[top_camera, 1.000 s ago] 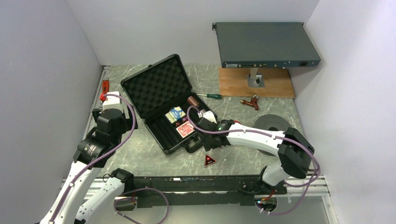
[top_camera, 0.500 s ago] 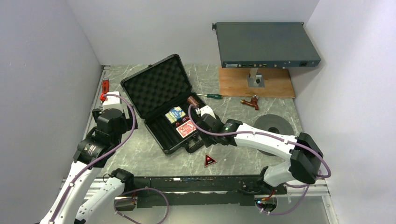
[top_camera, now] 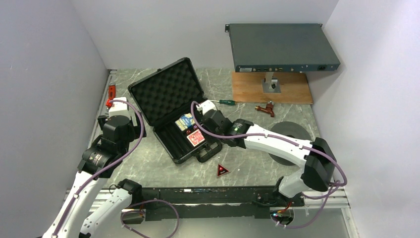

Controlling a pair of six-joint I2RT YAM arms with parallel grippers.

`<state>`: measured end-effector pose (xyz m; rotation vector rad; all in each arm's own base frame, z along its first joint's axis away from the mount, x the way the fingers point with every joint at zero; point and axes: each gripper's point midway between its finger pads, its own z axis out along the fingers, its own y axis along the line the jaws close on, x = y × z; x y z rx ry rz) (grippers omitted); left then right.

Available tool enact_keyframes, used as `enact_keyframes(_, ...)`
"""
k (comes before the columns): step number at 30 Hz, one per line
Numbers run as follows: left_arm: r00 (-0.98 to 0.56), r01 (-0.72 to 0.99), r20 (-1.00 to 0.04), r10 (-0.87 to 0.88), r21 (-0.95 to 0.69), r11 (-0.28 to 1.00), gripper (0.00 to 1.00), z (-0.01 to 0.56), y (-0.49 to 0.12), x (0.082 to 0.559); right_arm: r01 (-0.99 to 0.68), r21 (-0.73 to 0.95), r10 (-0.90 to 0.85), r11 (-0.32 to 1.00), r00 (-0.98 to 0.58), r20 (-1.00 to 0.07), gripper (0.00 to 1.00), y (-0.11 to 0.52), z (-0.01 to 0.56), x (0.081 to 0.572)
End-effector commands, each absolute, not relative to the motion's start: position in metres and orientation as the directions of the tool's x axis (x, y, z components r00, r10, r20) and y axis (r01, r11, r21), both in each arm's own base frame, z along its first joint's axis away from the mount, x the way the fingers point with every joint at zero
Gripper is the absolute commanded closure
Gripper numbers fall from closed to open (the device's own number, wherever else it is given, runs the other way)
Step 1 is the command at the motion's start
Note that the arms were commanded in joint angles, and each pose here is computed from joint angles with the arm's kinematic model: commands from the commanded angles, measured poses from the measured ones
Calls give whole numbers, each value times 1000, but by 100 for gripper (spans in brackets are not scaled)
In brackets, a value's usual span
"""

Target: Pack up texas hold em set

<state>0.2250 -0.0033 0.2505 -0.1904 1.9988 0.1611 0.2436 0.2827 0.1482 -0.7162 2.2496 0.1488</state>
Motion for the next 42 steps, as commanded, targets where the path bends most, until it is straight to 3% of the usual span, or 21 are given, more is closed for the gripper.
enact_keyframes(1,-381,-212,-921,-82,0,977,4,260,-4,228,-570,-105,-446,815,-500,-743,53,304,171,255)
enact_keyframes(26,-372,-210,-924,-87,-8,978,4,262,-4,227,-673,-70,-530,737,-510,-677,53,394,141,287)
enact_keyframes(42,-374,-207,-923,-86,-7,978,4,262,-4,227,-656,-4,-520,755,-595,-612,55,427,105,294)
